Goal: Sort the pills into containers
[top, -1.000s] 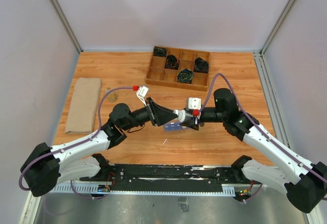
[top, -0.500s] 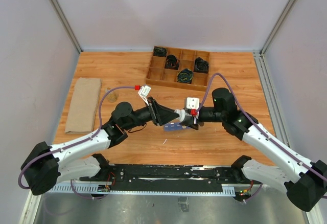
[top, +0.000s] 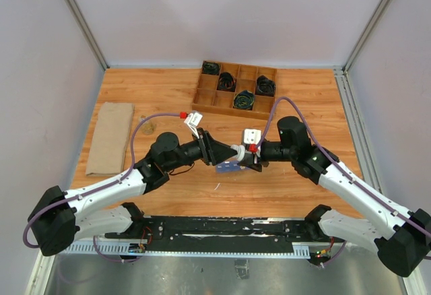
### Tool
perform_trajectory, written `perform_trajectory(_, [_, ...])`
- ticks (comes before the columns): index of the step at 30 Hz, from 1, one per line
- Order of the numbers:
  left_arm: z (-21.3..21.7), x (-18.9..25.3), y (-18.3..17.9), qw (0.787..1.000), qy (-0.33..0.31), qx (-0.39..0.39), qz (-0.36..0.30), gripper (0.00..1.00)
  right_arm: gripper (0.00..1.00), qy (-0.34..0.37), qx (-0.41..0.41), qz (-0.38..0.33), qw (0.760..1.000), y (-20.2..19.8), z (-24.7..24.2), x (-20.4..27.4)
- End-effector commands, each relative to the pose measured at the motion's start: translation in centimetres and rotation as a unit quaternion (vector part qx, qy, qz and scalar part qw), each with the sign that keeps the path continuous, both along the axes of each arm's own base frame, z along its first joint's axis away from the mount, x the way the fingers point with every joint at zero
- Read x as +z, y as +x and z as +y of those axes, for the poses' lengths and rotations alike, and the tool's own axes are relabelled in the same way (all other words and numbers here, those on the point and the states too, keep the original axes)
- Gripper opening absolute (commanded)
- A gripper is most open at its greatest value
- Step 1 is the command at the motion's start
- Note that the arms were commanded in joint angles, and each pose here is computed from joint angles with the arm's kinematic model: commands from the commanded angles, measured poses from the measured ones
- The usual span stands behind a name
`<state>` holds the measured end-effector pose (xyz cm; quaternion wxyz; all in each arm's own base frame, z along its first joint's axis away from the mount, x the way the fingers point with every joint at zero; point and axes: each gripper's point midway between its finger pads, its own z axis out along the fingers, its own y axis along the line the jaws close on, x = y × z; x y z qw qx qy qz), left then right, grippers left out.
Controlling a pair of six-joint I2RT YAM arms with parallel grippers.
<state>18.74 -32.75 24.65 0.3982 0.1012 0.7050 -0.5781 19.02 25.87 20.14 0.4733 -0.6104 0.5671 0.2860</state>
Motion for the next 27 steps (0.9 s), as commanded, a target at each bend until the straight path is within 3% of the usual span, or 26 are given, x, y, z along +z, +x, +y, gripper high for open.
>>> perform_trajectory(1, [-0.4,1.1,-0.2,1.0,0.0,-0.001,-0.001,0.28,0.11,0.039,0.02,-0.021,0.999,-0.5,1.1,3.2])
perform_trajectory(14, [0.2,1.5,0.8,0.999,-0.007,0.04,0.032,0.26,0.1,0.047,0.018,-0.018,0.999,-0.4,1.2,3.3])
perform_trajectory(21, [-0.2,0.6,0.0,1.0,0.017,0.006,0.004,0.26,0.1,0.085,0.042,0.036,0.995,-1.5,1.4,4.2])
perform_trajectory(27, [-0.8,-1.5,-0.6,0.995,0.079,-0.04,-0.043,0.26,0.1,0.113,0.06,0.064,0.99,-2.1,1.0,5.1])
